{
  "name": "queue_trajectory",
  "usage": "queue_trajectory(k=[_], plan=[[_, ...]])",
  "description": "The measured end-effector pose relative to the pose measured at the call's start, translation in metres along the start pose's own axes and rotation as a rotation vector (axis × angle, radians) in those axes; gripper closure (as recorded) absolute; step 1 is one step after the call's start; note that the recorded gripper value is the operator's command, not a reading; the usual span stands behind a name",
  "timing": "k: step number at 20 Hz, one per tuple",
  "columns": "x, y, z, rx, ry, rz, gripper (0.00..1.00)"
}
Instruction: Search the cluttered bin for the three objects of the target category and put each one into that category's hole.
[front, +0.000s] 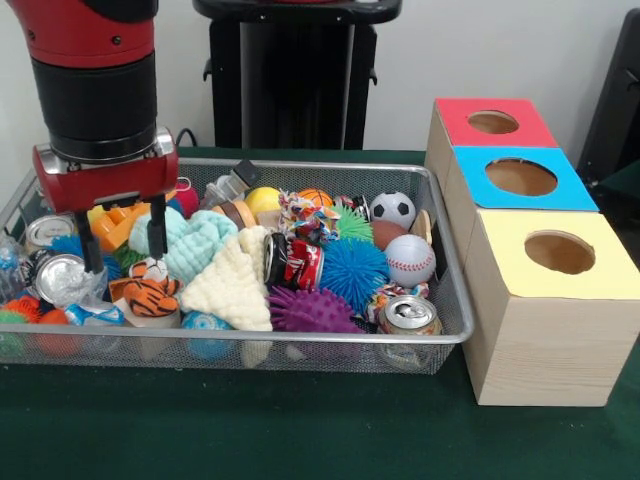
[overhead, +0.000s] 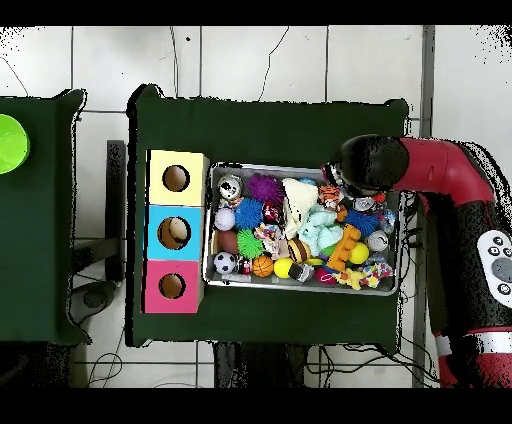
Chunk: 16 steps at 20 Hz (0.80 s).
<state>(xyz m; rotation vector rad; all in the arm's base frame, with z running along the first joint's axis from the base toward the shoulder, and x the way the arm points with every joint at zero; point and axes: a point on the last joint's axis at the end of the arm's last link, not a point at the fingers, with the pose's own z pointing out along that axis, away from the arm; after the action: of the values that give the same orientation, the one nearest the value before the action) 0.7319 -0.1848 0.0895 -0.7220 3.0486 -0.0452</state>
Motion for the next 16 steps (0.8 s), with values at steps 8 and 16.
queue_trajectory(k=[8, 16], plan=[[0.011, -0.011, 0.004, -0.014, -0.003, 0.029, 0.00], [0.024, -0.019, 0.018, -0.058, -0.006, 0.067, 0.00]])
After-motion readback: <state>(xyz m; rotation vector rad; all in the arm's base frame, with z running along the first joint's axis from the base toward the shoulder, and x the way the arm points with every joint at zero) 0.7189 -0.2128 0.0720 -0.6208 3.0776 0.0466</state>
